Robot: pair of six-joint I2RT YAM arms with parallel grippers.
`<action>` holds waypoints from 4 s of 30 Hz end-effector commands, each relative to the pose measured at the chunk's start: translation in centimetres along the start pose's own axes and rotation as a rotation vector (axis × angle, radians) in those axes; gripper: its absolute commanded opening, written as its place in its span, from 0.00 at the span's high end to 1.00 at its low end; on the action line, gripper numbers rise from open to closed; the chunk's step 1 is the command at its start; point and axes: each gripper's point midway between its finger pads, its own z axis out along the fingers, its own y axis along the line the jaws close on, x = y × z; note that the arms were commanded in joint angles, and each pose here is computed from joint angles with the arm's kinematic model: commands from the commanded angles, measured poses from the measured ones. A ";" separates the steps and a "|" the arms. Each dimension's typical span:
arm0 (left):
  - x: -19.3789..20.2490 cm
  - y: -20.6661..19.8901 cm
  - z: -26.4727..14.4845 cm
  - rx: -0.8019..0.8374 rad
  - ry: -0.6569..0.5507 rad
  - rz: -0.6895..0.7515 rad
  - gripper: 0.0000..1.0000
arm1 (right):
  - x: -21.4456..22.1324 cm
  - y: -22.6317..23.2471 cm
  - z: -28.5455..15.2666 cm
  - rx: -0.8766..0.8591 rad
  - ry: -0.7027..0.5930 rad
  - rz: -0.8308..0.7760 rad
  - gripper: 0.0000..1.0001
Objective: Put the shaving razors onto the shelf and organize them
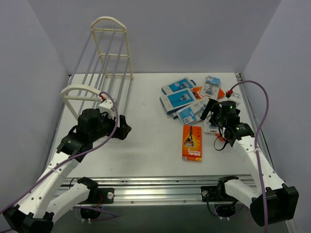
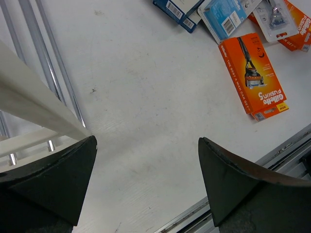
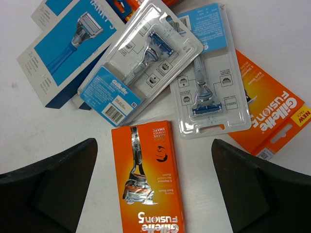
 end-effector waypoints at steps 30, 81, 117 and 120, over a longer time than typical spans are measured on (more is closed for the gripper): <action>-3.4 1.6 -2.5 -0.079 -0.174 0.052 0.06 | -2.9 3.1 0.9 -0.105 -0.082 0.079 0.00; -2.9 0.7 -2.7 -0.025 -0.145 0.041 0.06 | -0.8 -2.7 16.7 -0.232 0.082 0.194 0.09; -2.8 0.8 -2.7 -0.032 -0.145 0.039 0.06 | 4.6 1.6 14.8 -0.347 0.203 0.104 0.63; -2.8 0.9 -2.7 -0.033 -0.143 0.039 0.06 | 5.5 2.5 14.5 -0.360 0.224 0.090 0.63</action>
